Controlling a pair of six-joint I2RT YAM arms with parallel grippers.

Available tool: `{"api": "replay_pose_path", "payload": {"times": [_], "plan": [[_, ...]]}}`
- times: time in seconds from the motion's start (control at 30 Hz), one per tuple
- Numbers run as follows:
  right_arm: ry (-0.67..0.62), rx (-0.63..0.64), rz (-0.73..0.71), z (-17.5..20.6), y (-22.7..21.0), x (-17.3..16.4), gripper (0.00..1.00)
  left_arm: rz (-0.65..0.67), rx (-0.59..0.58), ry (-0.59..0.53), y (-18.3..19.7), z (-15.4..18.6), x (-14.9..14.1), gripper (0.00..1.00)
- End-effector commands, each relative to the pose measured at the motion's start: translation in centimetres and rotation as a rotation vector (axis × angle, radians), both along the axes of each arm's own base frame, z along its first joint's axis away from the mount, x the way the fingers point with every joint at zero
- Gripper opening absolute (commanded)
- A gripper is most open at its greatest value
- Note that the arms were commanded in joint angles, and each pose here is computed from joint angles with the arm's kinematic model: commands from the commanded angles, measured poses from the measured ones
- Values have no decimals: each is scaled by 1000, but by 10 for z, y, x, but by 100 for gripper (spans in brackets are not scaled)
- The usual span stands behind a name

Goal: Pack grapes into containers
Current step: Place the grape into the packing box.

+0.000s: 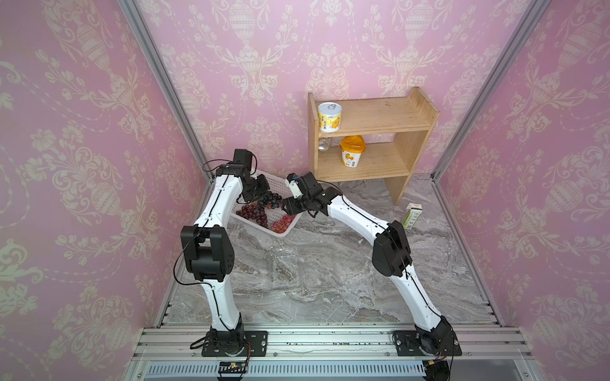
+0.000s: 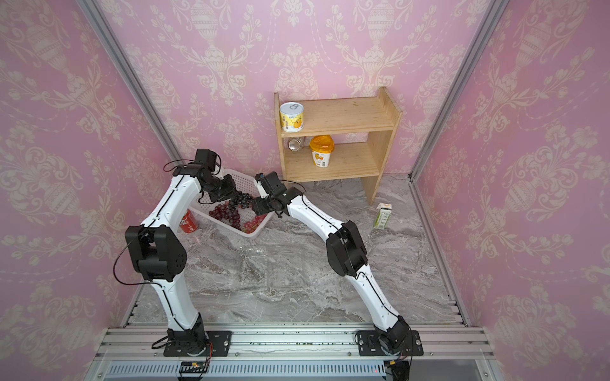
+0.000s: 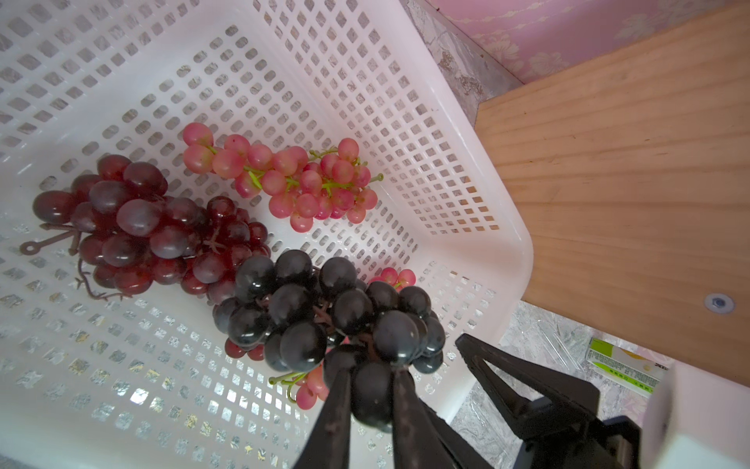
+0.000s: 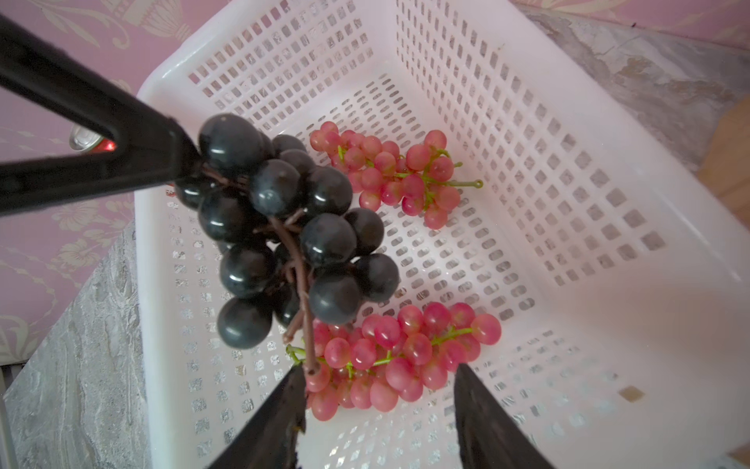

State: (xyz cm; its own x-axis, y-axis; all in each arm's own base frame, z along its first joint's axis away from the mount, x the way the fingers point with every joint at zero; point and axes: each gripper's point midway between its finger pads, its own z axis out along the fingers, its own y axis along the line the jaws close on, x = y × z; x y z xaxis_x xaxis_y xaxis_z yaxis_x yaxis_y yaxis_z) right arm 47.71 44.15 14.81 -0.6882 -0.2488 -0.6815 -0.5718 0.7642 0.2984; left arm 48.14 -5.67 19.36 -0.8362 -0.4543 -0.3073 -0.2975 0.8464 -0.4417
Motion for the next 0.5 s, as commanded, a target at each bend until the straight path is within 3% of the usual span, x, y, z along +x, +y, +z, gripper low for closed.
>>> {"api": "replay_pose_path", "payload": {"times": [0.0, 0.47], "plan": [[27, 9, 50, -9, 10, -8, 59, -5, 10, -42, 4, 14, -3, 21], [44, 38, 83, -11, 21, -12, 52, 0, 3, -38, 4, 10, -4, 21]]}}
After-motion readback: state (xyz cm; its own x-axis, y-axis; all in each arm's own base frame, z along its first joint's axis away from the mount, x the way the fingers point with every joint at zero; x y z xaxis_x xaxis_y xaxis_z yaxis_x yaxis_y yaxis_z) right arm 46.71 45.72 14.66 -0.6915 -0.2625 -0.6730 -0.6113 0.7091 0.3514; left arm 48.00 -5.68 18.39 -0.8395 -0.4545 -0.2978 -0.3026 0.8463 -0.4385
